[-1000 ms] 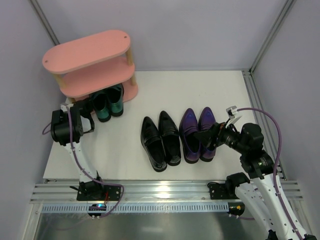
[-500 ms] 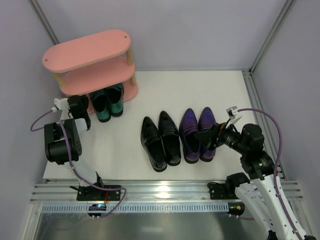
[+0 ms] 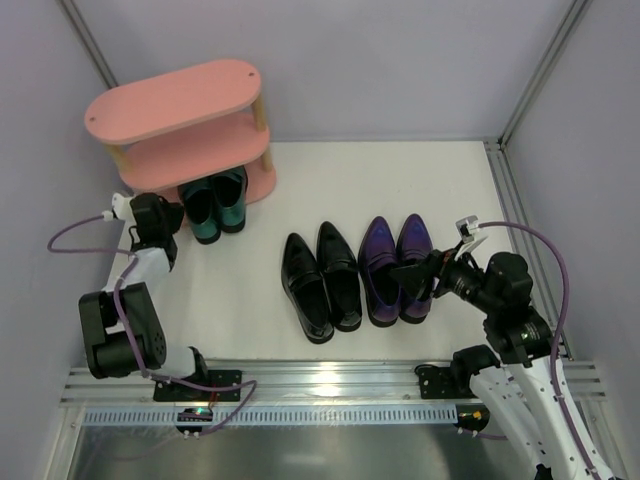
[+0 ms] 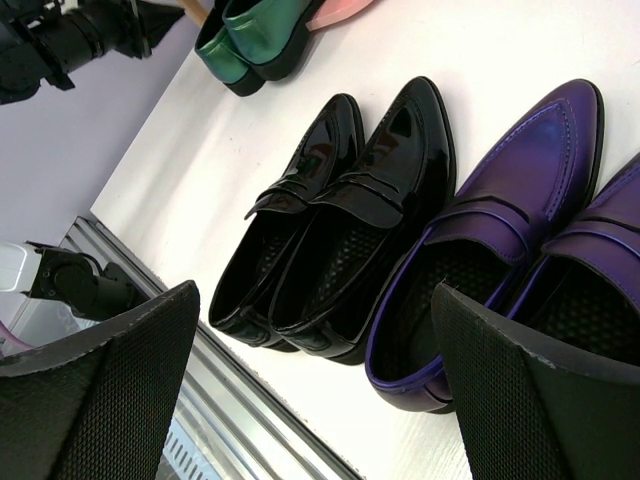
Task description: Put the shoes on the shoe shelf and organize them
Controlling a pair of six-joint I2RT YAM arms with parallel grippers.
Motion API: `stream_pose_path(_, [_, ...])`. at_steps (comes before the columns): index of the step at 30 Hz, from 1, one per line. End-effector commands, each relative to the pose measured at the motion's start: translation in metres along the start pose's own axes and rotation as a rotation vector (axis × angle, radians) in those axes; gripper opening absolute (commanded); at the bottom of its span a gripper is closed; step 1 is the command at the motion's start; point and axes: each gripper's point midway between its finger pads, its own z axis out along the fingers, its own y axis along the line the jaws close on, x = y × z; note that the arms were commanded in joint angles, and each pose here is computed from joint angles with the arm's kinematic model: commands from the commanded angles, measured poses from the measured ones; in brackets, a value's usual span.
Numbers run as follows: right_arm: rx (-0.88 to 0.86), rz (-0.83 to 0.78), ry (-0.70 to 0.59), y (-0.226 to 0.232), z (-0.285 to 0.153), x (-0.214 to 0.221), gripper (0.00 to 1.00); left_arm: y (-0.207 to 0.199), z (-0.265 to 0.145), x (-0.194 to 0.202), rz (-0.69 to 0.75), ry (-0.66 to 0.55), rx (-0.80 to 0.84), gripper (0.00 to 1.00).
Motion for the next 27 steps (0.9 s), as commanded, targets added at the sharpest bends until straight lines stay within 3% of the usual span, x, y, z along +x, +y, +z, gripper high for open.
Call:
stream_pose_path(1, [-0.031,-0.036,-0.040,0.013,-0.008,-0.013,0.97,0.020,-0.024,0.032,0.069,0.110,-0.044,0.00])
stream_pose_path(12, [-0.028,-0.028,-0.031,0.010,-0.006,-0.010,0.97,0.017,-0.072,0.081,0.516,0.147,-0.053,0.00])
stream_pose_path(18, [-0.031,-0.021,-0.021,0.009,-0.002,-0.008,0.97,0.036,-0.062,0.090,0.576,0.180,-0.143,0.00])
stream_pose_path(27, [-0.028,-0.012,-0.007,0.005,0.004,-0.006,0.97,0.043,-0.048,0.089,0.682,0.135,-0.212,0.00])
